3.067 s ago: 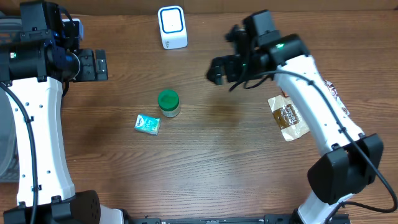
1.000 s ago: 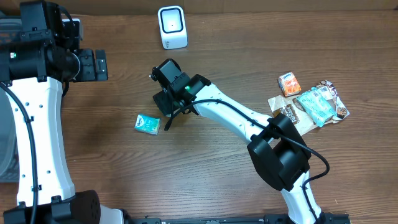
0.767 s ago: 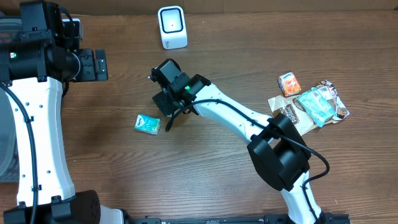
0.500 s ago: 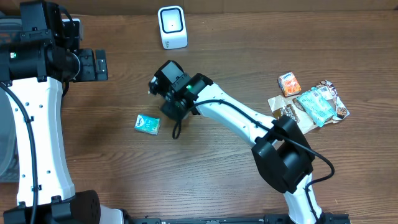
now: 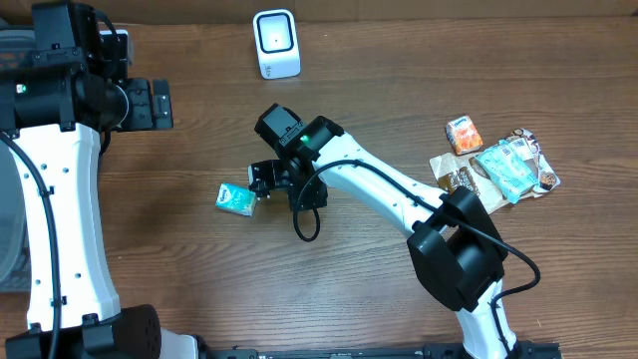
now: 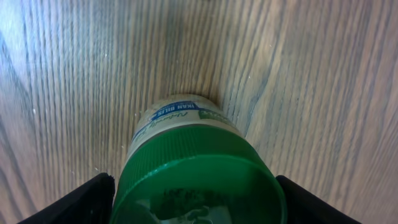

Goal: Scan the item barcode
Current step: 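Lower the right gripper over the bottle and grasp its cap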

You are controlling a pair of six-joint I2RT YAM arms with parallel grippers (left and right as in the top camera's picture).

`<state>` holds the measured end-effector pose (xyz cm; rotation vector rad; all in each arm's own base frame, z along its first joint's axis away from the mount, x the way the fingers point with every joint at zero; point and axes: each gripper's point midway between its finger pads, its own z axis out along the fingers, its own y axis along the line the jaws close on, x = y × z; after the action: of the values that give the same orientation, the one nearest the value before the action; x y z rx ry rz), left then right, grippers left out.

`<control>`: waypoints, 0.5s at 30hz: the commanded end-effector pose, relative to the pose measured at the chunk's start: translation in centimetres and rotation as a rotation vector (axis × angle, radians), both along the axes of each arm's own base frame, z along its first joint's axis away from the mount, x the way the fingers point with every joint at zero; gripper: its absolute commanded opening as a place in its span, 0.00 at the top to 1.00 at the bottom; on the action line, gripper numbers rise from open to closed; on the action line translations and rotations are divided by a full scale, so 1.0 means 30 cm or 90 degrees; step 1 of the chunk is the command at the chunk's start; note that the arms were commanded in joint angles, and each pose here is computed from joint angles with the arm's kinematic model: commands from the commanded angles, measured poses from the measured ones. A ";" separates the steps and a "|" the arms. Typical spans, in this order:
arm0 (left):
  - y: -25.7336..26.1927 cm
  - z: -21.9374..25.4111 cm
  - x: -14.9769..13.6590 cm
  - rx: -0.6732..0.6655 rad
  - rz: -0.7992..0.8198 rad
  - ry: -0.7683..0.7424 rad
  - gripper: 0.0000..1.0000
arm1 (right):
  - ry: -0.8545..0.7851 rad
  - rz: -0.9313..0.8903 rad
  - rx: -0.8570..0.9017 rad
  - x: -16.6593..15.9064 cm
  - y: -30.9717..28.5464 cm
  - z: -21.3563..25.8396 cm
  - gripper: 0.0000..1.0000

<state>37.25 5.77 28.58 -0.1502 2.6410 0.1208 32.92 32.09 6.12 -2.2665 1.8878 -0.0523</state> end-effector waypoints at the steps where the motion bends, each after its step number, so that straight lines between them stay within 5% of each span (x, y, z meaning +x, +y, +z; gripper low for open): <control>1: -0.003 -0.005 0.003 0.009 -0.010 0.005 0.01 | -0.032 0.052 -0.003 0.019 -0.002 0.048 0.20; 7: -0.003 -0.005 0.003 0.009 -0.010 0.005 0.00 | -0.035 0.031 -0.001 0.022 -0.004 0.054 0.19; 12: -0.003 -0.005 0.003 0.009 -0.010 0.005 0.00 | -0.041 -0.118 0.043 0.054 0.009 0.107 0.16; 15: -0.003 -0.005 0.003 0.009 -0.010 0.005 0.01 | -0.047 -0.246 0.082 0.090 0.019 0.154 0.00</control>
<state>37.25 5.77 28.58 -0.1502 2.6410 0.1208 33.78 31.89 6.81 -2.0910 2.0536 -0.0885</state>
